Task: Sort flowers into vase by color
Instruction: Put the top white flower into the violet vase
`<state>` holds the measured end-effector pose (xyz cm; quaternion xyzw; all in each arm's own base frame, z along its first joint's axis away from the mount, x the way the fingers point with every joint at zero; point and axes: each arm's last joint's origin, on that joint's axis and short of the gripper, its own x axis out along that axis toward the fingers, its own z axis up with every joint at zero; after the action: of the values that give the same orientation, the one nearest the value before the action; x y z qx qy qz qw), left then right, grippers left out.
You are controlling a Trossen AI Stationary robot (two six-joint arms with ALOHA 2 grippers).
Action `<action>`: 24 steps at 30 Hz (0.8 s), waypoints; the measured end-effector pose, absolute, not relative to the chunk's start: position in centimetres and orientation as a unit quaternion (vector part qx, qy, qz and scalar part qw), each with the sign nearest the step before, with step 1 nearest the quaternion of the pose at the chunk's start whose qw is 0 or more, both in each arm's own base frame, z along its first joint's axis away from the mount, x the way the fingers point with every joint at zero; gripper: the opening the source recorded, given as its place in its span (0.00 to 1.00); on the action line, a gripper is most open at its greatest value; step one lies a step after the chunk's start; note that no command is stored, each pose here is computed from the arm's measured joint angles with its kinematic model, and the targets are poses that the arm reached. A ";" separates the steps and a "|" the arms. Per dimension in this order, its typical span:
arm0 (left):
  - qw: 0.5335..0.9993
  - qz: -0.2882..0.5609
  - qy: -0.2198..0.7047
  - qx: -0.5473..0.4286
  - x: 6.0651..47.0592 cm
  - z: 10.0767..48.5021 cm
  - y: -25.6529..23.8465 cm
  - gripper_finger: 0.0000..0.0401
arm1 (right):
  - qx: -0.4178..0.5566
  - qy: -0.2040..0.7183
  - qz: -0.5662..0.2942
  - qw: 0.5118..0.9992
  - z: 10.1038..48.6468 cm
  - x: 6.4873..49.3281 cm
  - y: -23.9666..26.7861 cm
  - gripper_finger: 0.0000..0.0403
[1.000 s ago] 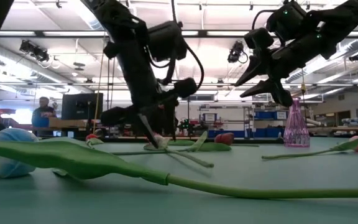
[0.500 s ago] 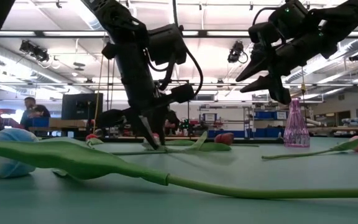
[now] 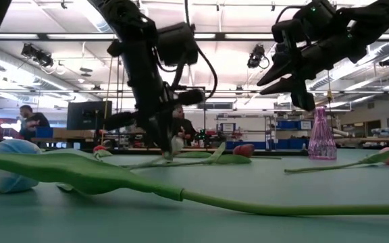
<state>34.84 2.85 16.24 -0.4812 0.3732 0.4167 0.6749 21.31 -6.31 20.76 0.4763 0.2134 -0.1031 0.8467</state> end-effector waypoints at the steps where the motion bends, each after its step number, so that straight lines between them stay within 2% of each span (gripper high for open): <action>1: 0.683 0.413 0.371 -0.475 34.8 16.7 3.1 0.01 | 0.476 0.212 -0.103 0.847 20.8 21.3 -6.3 0.23; 13: 0.771 0.353 0.345 -0.402 33.7 20.8 7.4 0.01 | 0.473 0.165 -0.117 0.858 22.3 20.5 -6.2 0.23; 20: 0.841 0.272 0.318 -0.343 32.2 24.7 9.7 0.01 | 0.495 0.136 -0.166 0.842 22.4 20.5 -6.5 0.23; 24: 0.878 0.244 0.288 -0.295 30.9 27.1 10.6 0.01 | 0.491 0.130 -0.164 0.846 22.5 20.5 -6.5 0.23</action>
<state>30.87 10.62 27.14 -0.2953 0.2882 0.2445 0.8775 20.53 -6.53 22.54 0.4907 0.1300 -0.1637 0.8459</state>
